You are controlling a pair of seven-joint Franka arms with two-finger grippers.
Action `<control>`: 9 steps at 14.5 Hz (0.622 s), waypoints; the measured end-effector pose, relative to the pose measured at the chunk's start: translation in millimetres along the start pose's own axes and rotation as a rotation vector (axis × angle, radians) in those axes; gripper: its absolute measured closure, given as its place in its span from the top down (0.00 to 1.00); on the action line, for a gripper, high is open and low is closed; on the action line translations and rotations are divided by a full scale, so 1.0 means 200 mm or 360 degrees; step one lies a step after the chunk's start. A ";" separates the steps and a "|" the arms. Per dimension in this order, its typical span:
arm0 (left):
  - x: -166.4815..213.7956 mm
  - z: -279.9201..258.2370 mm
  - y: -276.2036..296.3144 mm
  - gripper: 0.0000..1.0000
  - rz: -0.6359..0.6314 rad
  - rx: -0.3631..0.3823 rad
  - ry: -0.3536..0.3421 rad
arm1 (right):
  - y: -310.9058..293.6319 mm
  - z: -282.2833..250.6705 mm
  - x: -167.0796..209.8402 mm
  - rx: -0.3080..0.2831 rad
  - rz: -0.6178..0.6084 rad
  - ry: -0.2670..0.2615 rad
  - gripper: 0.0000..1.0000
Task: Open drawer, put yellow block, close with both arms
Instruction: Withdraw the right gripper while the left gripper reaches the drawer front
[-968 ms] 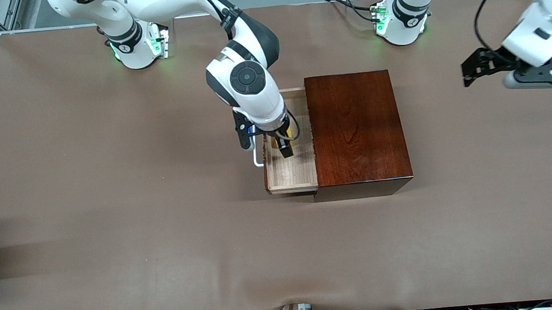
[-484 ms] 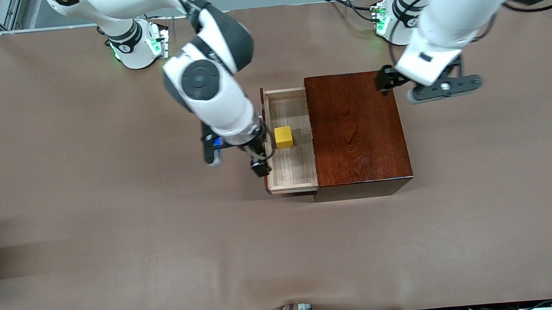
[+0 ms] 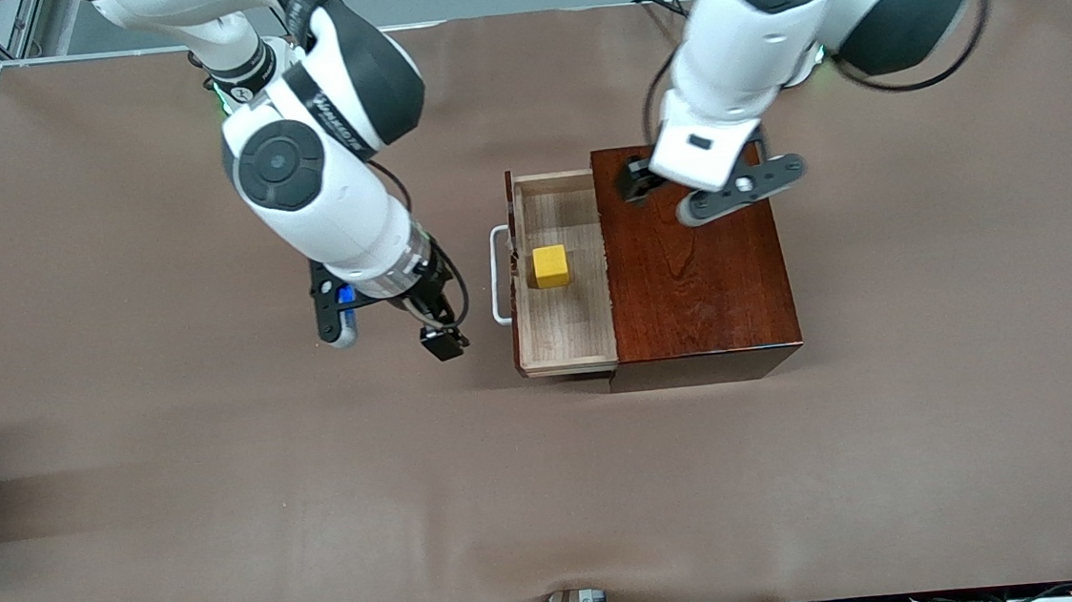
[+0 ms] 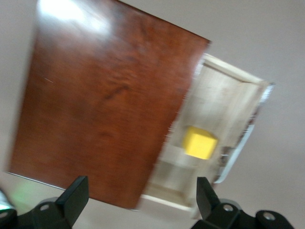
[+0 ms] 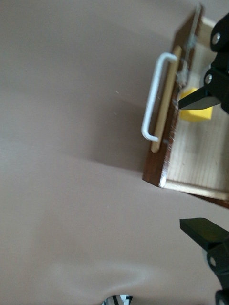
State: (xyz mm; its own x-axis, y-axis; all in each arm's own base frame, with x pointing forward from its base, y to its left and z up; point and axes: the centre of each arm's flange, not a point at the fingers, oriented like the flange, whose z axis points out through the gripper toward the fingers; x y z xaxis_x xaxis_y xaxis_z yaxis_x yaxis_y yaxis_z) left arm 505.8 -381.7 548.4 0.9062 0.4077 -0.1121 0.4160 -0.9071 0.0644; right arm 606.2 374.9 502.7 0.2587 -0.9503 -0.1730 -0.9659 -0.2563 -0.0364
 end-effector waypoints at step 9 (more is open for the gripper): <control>-0.15 0.43 0.55 1.00 -0.0674 -0.0333 0.0013 | 0.10 -0.43 0.44 -0.0082 -0.0591 0.0017 1.00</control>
State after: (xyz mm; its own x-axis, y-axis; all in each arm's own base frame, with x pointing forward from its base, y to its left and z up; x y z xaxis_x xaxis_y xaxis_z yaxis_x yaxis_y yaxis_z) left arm 517.5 -502.2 473.0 0.6537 0.7387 -0.1641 0.7547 -0.6204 0.2134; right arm 609.8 270.6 572.2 0.5916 -0.7928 -0.1468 -0.8046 -0.5921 -0.0452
